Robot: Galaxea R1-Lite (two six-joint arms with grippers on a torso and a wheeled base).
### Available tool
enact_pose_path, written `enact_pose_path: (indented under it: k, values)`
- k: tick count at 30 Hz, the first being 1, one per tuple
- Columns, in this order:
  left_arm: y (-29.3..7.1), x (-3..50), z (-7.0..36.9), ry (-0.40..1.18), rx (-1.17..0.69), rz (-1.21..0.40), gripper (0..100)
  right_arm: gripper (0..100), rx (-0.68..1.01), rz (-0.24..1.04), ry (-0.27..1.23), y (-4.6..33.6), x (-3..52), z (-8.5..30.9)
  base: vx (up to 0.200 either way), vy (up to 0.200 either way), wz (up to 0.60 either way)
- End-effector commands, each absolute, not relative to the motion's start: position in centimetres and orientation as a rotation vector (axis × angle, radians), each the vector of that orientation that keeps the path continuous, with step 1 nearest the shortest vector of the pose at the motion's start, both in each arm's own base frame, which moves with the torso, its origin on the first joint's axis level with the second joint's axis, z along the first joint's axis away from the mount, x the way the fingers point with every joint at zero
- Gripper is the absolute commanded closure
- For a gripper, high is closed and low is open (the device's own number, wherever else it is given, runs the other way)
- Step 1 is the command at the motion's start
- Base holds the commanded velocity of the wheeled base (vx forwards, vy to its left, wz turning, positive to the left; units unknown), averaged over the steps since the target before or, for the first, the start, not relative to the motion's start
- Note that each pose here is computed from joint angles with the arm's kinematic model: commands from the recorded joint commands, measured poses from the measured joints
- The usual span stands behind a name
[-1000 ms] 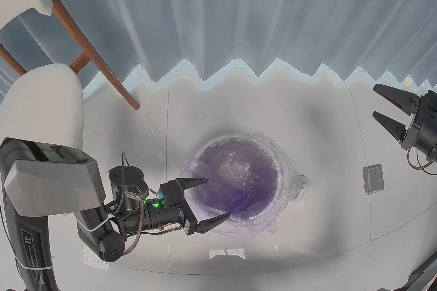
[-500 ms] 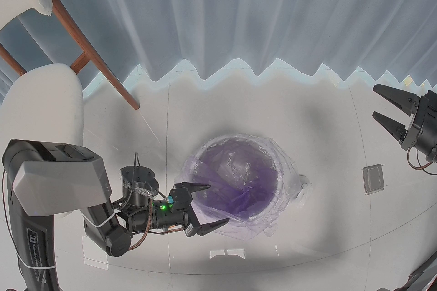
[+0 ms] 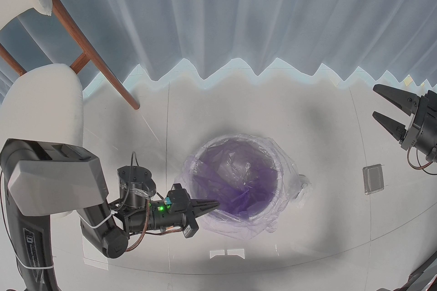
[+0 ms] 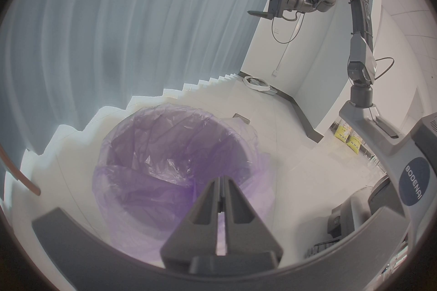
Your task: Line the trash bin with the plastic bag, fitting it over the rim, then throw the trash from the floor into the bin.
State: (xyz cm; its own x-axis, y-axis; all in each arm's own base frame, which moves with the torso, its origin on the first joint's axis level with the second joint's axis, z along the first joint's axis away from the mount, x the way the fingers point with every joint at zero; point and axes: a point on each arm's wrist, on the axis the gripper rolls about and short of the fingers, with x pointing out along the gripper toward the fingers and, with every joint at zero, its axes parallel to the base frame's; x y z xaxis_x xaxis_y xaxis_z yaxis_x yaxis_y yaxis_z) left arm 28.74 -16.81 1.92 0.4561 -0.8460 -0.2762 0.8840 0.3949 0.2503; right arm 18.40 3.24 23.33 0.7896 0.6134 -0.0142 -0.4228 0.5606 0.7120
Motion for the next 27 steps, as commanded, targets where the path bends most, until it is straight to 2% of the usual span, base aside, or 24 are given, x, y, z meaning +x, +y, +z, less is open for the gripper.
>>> enact_pose_path:
  k: [1,2,5,7,8,10,13,14,17,18,19,23,25,27]
  values:
    - [-15.4,25.9,4.8,0.085,0.387,-1.100,100,0,0.758,0.621,0.272,3.3,18.4,23.4,0.000,0.000,0.00]
    - [-15.1,25.2,5.4,0.078,0.388,-1.102,0,0,0.758,0.621,0.273,3.3,18.4,23.4,0.000,0.000,0.00]
    - [-14.6,24.1,7.6,0.028,0.390,-1.096,0,0,0.758,0.621,0.273,3.3,18.4,23.4,0.000,0.000,0.00]
    - [-14.3,23.3,11.1,-0.069,0.379,-1.078,0,0,0.758,0.621,0.273,3.3,18.4,23.4,0.000,0.000,0.00]
    - [-13.5,22.4,15.0,-0.143,0.375,-1.052,0,0,0.758,0.621,0.272,3.2,18.3,23.4,0.000,0.000,0.00]
    - [-12.7,21.0,19.2,-0.180,0.355,-1.039,0,0,0.758,0.621,0.273,3.2,18.4,23.3,0.000,0.000,0.00]
    - [-11.0,17.4,24.6,-0.074,0.187,-1.066,0,0,0.759,0.619,0.278,3.3,18.5,23.2,0.000,0.000,0.00]
    - [-11.0,16.9,24.8,-0.014,0.128,-1.082,0,0,0.760,0.618,0.281,3.3,18.5,23.2,0.000,0.000,0.00]
    - [-11.6,16.6,23.9,0.014,-0.023,-1.111,0,0,0.759,0.618,0.279,3.3,18.5,23.2,0.000,0.000,0.00]
    - [-11.6,16.6,23.9,0.014,-0.023,-1.111,0,0,0.759,0.618,0.279,3.3,18.5,23.2,0.000,0.000,0.00]
    - [-11.6,16.3,23.8,0.063,-0.234,-1.124,0,0,0.759,0.619,0.278,3.3,18.5,23.3,0.000,0.000,0.00]
    - [-11.3,15.6,26.8,0.096,-0.712,-1.197,0,0,0.759,0.619,0.278,3.3,18.5,23.3,0.000,0.000,0.00]
    - [-11.1,15.4,27.8,0.054,-0.797,-1.233,0,0,0.759,0.619,0.278,3.3,18.5,23.3,0.000,0.000,0.00]
    - [-10.9,15.2,28.0,0.009,-0.801,-1.258,0,0,0.759,0.619,0.278,3.3,18.5,23.3,0.000,0.000,0.00]
